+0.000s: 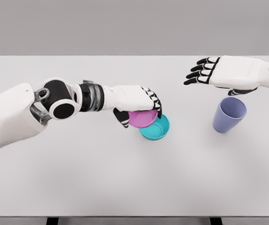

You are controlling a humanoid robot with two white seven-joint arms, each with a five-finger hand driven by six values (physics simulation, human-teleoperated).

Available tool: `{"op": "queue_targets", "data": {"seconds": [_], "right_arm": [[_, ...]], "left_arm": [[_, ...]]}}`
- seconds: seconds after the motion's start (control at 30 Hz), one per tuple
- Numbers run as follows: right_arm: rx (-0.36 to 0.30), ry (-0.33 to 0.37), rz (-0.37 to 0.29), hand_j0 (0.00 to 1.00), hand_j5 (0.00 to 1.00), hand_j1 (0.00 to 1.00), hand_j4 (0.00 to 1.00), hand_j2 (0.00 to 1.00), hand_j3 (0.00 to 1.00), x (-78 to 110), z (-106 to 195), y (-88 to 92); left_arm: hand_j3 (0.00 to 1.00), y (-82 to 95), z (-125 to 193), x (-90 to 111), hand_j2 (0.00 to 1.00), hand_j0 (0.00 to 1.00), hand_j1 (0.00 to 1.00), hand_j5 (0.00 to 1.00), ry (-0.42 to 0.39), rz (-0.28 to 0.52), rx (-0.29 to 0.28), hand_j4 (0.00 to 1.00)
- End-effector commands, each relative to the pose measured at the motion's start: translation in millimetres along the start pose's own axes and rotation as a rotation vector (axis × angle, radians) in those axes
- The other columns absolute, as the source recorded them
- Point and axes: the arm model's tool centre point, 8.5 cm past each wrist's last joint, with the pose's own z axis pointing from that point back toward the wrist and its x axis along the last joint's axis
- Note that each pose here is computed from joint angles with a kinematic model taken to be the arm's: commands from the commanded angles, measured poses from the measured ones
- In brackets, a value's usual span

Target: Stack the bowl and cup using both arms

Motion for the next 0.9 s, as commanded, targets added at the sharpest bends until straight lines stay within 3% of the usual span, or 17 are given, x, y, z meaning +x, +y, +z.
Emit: {"op": "queue_targets", "data": {"seconds": [0.0, 0.5, 0.87], "right_arm": [[-0.006, -0.002, -0.004, 1.0, 1.0, 1.0, 1.0, 1.0, 1.0, 0.3, -1, -0.7], [-0.006, -0.003, -0.007, 1.0, 1.0, 1.0, 1.0, 1.0, 1.0, 0.3, -2, 0.0], [-0.004, 0.0, -0.005, 1.0, 1.0, 1.0, 1.0, 1.0, 1.0, -0.3, 0, -0.3]], "left_arm": [[0.65, -3.1, -10, 7, 0.65, 0.65, 0.65, 0.65, -0.013, -0.013, -0.015, 0.65], [0.65, -1.0, -25, 21, 0.65, 0.65, 0.65, 0.65, -0.036, -0.054, -0.014, 0.65], [0.66, -2.1, -32, 19, 0.66, 0.66, 0.66, 0.66, -0.032, -0.048, -0.018, 0.66]]}}
